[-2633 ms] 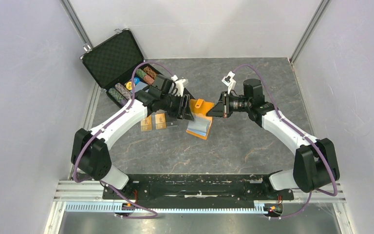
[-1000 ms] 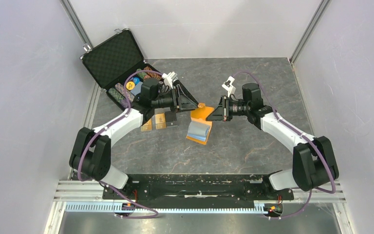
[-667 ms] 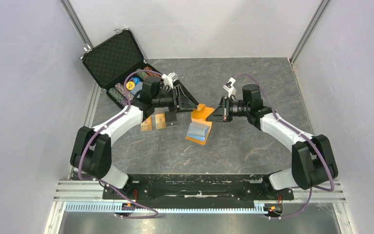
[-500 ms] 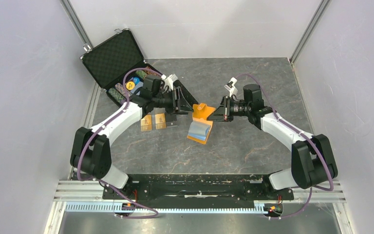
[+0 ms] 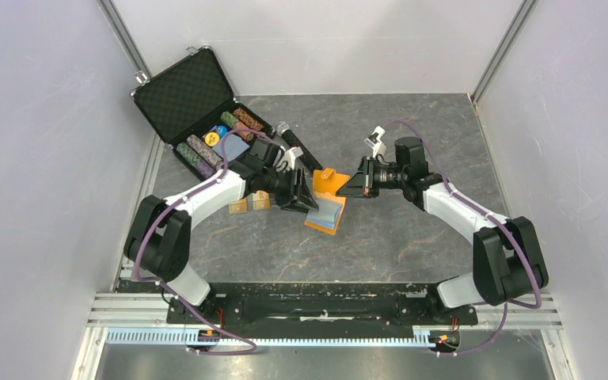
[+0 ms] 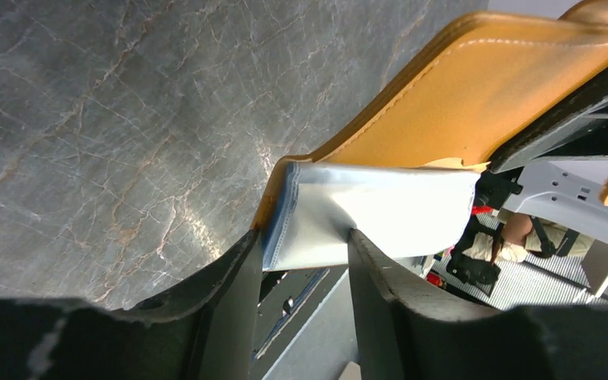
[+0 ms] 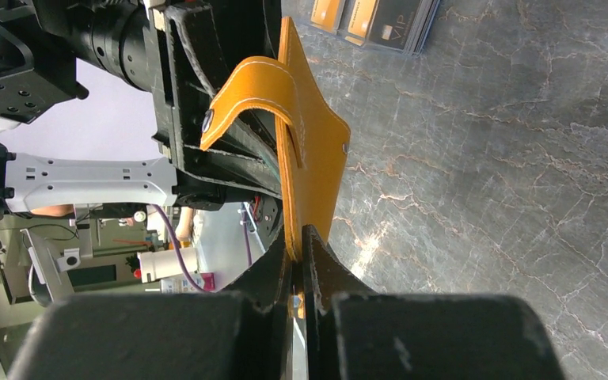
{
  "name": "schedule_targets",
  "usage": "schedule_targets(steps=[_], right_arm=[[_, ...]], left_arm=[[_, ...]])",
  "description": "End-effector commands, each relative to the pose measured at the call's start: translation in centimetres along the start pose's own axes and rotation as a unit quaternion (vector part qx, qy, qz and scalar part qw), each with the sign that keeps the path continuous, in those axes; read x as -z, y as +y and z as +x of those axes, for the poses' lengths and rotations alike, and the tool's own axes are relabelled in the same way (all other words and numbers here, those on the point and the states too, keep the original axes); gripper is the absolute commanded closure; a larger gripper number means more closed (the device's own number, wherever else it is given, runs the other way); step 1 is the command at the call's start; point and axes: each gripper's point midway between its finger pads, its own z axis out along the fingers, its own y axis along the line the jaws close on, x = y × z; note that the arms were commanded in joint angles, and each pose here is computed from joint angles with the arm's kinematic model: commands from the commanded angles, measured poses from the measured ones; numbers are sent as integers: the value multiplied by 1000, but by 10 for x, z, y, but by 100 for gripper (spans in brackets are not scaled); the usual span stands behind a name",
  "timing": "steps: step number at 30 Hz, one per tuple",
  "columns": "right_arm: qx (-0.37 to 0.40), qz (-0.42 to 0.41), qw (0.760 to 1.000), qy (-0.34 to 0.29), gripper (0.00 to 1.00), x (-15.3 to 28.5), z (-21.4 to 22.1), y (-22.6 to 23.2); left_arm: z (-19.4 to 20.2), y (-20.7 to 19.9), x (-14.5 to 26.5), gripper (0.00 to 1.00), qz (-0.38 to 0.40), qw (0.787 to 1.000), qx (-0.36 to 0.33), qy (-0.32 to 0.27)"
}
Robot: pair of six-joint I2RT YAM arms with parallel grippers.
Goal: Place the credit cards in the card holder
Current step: Open the card holder.
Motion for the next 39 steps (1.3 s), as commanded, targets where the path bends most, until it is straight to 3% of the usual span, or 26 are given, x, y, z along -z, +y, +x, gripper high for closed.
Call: schedule_targets(steps=[1,5,20,35,39], right_arm=[[10,-8,1000,-7,100,-1,-5,2],[9,-5,1000,-4,100,-1,-4,-1],[5,0,1000,5,100,-3,2,-8],[7,0,1000,4,100,-2,4,-8],[7,0,1000,5,100,-2,4,-8]], left_arm=[[-4,-15,0,53,25,999,-33,1],[-6,-12,7,58,-9,999,-54,2],[-10,-23,13,53,-44,994,-102,15],[-3,-22,-8,47,-52,989,-129,57],[-3,-25,-8,61,-62,985,-145,70]])
